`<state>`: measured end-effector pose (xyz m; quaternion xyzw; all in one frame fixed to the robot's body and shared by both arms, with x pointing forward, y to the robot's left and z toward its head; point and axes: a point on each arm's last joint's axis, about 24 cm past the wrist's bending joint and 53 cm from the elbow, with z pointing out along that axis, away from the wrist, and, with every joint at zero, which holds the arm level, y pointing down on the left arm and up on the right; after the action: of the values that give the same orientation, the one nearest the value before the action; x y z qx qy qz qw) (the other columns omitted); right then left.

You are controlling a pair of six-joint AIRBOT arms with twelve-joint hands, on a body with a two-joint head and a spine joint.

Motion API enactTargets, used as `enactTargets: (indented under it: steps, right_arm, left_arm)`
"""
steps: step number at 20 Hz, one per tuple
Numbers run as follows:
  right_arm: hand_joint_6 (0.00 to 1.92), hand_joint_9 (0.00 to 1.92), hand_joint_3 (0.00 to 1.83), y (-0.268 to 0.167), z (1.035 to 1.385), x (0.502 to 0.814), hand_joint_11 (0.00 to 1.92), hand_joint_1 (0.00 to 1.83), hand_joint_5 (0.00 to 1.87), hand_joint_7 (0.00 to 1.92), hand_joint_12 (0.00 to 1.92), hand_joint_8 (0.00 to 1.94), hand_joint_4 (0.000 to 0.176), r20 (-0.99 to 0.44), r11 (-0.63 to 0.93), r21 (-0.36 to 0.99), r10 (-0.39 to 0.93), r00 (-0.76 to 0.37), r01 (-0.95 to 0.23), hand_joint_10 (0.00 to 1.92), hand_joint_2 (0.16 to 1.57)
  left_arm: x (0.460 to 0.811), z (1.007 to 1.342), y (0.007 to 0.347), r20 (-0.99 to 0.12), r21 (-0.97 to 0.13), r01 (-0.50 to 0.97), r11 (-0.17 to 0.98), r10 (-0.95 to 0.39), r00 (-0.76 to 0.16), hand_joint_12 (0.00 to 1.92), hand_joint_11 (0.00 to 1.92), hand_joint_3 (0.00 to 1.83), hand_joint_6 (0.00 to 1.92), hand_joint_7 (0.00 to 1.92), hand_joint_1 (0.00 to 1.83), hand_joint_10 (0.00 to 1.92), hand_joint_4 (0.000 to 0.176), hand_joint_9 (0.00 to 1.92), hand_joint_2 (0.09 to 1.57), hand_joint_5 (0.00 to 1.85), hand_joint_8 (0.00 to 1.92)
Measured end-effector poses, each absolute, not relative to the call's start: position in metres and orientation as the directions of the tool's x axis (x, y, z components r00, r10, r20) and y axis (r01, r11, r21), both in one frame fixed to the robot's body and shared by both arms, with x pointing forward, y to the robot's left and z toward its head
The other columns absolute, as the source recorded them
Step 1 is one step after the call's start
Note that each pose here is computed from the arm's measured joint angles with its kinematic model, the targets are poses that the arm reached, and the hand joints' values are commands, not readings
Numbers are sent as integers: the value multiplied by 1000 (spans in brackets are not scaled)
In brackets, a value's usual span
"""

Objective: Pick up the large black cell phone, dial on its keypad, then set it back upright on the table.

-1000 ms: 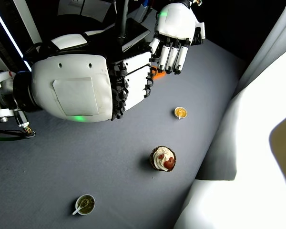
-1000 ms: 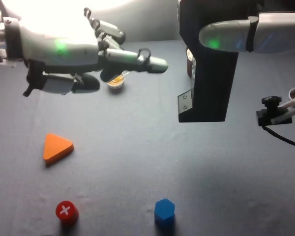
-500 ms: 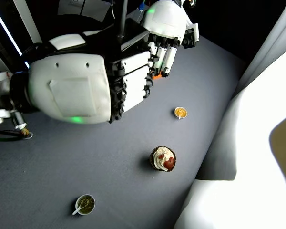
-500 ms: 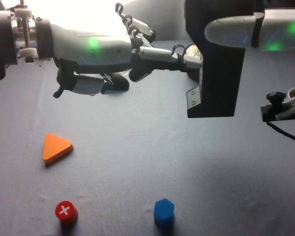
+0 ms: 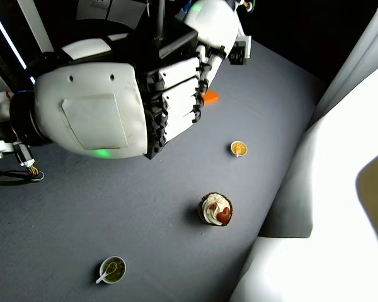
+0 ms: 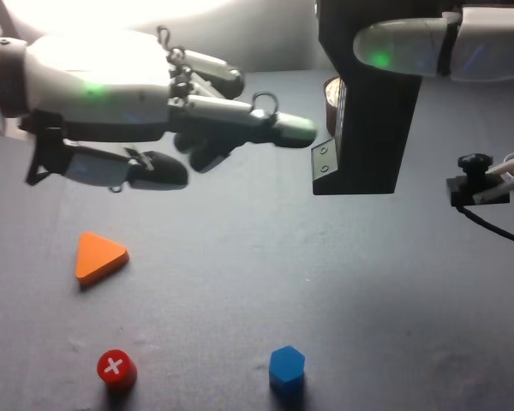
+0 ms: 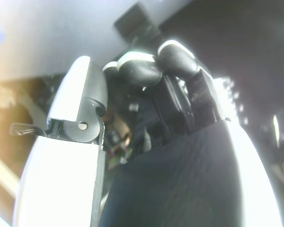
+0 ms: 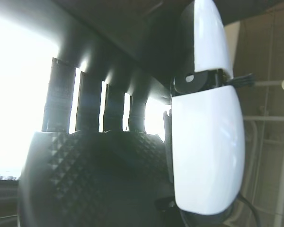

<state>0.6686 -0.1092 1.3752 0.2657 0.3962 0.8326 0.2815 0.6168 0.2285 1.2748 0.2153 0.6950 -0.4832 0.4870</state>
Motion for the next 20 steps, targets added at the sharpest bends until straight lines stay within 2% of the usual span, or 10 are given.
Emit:
enactTargets:
  steps: [2, 4, 5, 6, 7, 8, 10, 13, 18, 20]
  right_arm:
    - [1000, 937, 0, -110, 1372, 671, 796, 1374, 877, 988, 1270, 958, 0, 220, -529, 807, 682, -697, -262, 1246, 1122]
    - [985, 934, 0, -107, 1369, 674, 797, 1374, 888, 983, 1271, 964, 0, 214, -530, 804, 681, -700, -270, 1251, 1121]
    - [982, 939, 0, -107, 1369, 674, 797, 1375, 894, 993, 1261, 950, 0, 211, -534, 799, 681, -701, -278, 1237, 1118]
    - [981, 916, 1, -107, 1368, 674, 767, 1374, 896, 990, 1295, 971, 0, 205, -535, 795, 680, -704, -286, 1258, 1121]
    - [985, 917, 0, -107, 1367, 675, 753, 1374, 896, 991, 1297, 981, 0, 203, -535, 793, 682, -702, -291, 1245, 1120]
    - [970, 929, 0, -108, 1365, 676, 760, 1376, 911, 1002, 1286, 959, 0, 204, -537, 791, 683, -701, -293, 1223, 1115]
    - [976, 947, 1, -108, 1363, 677, 803, 1376, 910, 988, 1253, 960, 0, 202, -536, 791, 685, -700, -295, 1207, 1113]
    - [997, 944, 0, -108, 1353, 680, 802, 1375, 910, 978, 1203, 974, 0, 200, -536, 790, 685, -700, -298, 1193, 1115]
    - [983, 965, 1, -110, 1331, 683, 790, 1377, 882, 995, 1252, 951, 0, 209, -531, 798, 686, -697, -284, 1201, 1114]
    - [999, 966, 0, -110, 1323, 683, 835, 1375, 871, 958, 1197, 1009, 0, 208, -524, 805, 687, -696, -277, 1204, 1122]
  left_arm:
    - [609, 1272, 224, -882, -464, 782, 416, -142, -448, 1921, 398, 11, 9, 669, 1307, 1921, 139, 611, 1266, 70, 1566]
    - [602, 1284, 217, -883, -468, 803, 369, -169, -438, 1921, 359, 6, 13, 683, 1295, 1921, 100, 606, 1262, 107, 1538]
    - [601, 1285, 215, -893, -450, 816, 364, -162, -420, 1921, 362, 2, 15, 696, 1287, 1846, 68, 602, 1260, 150, 1503]
    - [599, 1285, 214, -901, -433, 826, 360, -151, -407, 1802, 406, 0, 21, 715, 1278, 1597, 54, 615, 1252, 256, 1445]
    - [596, 1283, 213, -905, -424, 833, 355, -136, -402, 1711, 407, 2, 16, 708, 880, 1390, 48, 626, 1274, 329, 1069]
    - [594, 1282, 212, -908, -418, 838, 351, -127, -399, 1579, 406, 0, 13, 687, 664, 1123, 31, 609, 1253, 410, 707]
    - [593, 1280, 212, -912, -407, 844, 350, -116, -393, 1299, 316, 0, 3, 625, 457, 549, 1, 542, 1228, 488, 163]
    - [591, 1286, 217, -922, -387, 859, 334, -121, -369, 1005, 57, 0, 1, 420, 274, 46, 0, 396, 1233, 466, 1]
    - [581, 1280, 216, -936, -349, 884, 310, -66, -346, 537, 0, 0, 3, 289, 3, 3, 0, 230, 1247, 324, 2]
    - [577, 1283, 216, -944, -327, 899, 290, -61, -324, 564, 0, 0, 0, 282, 0, 2, 2, 229, 1206, 301, 0]
